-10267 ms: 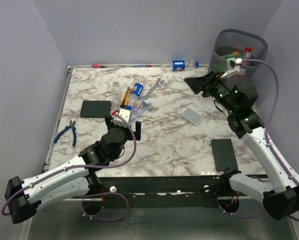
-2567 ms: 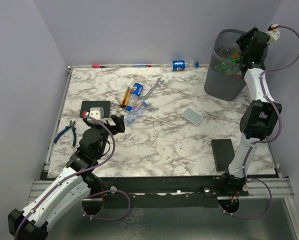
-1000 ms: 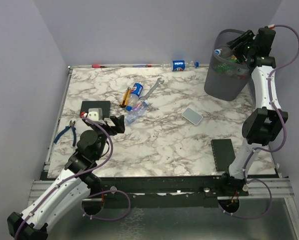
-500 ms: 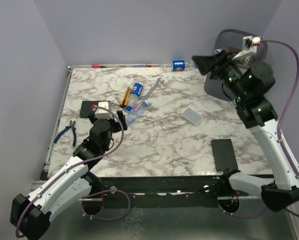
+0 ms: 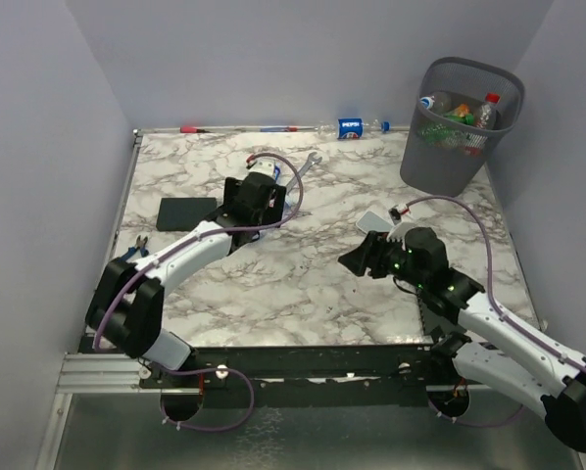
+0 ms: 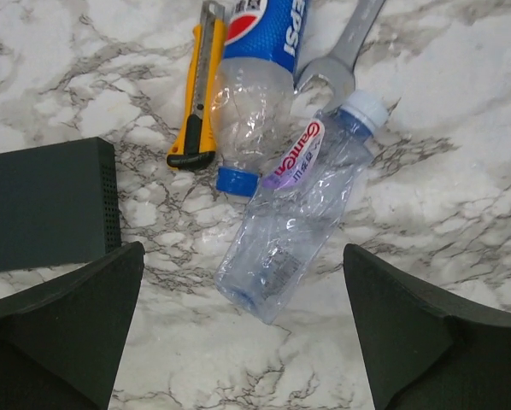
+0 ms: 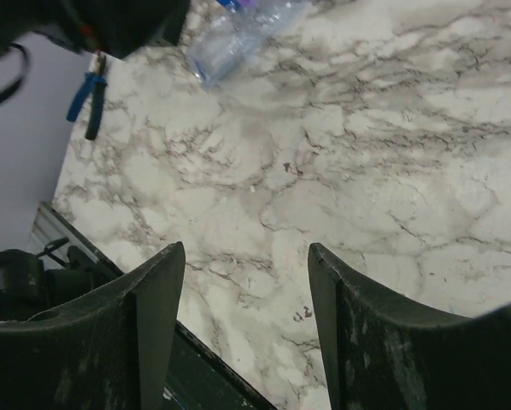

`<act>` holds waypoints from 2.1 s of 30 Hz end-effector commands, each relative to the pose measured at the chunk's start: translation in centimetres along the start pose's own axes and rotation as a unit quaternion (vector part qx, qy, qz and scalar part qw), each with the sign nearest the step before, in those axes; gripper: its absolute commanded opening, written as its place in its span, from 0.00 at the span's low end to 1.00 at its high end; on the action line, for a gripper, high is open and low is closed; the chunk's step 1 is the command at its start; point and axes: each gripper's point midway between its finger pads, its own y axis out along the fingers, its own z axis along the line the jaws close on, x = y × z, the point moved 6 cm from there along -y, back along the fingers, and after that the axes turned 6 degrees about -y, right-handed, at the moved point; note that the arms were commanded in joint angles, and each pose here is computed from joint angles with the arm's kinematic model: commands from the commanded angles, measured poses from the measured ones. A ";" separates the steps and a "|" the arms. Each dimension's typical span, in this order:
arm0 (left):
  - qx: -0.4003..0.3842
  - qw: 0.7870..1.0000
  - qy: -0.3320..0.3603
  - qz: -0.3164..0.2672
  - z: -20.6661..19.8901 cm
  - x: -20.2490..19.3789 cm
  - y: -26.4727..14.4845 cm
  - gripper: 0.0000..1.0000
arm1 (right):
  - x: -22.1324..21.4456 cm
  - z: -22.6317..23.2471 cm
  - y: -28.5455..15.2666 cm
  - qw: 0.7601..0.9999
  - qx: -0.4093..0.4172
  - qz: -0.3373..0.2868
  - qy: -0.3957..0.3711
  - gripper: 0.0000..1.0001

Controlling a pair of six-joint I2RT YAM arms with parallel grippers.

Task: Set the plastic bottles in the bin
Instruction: Pick up the plastic bottle at the center of the board.

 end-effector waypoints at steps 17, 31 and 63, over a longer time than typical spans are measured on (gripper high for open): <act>0.032 0.965 0.158 0.206 0.1 -7.9 6.0 0.99 | -0.2 0.2 -3.0 0.999 0.010 -0.045 0.005 0.65; 0.006 0.968 0.119 0.223 0.0 -10.2 6.3 0.70 | 0.4 0.8 -3.9 0.999 0.015 -0.050 0.015 0.65; -0.526 0.830 -0.108 -0.149 -4.0 -3.7 -16.7 0.20 | 9.4 9.2 -5.9 0.973 0.176 -0.140 -0.045 0.97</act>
